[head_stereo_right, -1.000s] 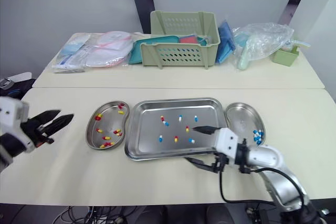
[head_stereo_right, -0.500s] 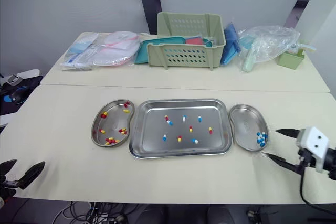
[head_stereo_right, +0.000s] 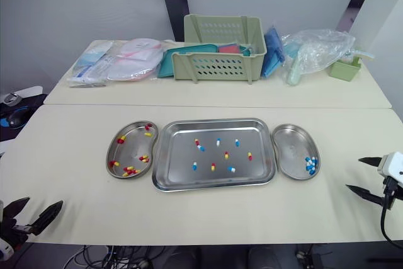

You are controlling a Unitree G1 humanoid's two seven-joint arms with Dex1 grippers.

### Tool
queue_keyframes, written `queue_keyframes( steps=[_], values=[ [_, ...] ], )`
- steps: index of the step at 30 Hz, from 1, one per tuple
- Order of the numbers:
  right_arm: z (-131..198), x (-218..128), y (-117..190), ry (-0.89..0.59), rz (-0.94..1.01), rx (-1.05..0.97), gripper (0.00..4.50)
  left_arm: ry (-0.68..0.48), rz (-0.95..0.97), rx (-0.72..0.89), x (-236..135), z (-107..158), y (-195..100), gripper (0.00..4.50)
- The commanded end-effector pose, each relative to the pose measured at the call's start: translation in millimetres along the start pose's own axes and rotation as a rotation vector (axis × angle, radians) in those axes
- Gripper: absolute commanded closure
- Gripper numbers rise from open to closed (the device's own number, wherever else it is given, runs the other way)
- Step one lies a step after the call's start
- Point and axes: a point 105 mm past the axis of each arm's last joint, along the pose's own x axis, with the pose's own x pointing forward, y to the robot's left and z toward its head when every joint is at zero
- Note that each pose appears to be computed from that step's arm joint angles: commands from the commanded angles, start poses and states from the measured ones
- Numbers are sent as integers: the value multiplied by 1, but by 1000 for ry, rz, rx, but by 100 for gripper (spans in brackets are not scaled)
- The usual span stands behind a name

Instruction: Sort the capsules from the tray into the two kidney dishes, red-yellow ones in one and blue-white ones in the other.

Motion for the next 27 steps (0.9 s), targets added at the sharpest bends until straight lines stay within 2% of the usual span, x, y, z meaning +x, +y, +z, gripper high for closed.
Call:
queue_keyframes(
  steps=[1,14,21,27],
  values=[
    [6,-5,-7,1,-16,-40,0,-15,-16,33,-2,7,-2,5],
    [9,-5,-4,6,-2,-48,0,-15,-175,73,5,18,-37,5],
    [7,-6,-1,15,20,-44,0,-35,-450,97,-3,36,-95,5],
    [7,-7,1,19,38,-46,0,-214,-675,118,-6,61,-143,5]
  ],
)
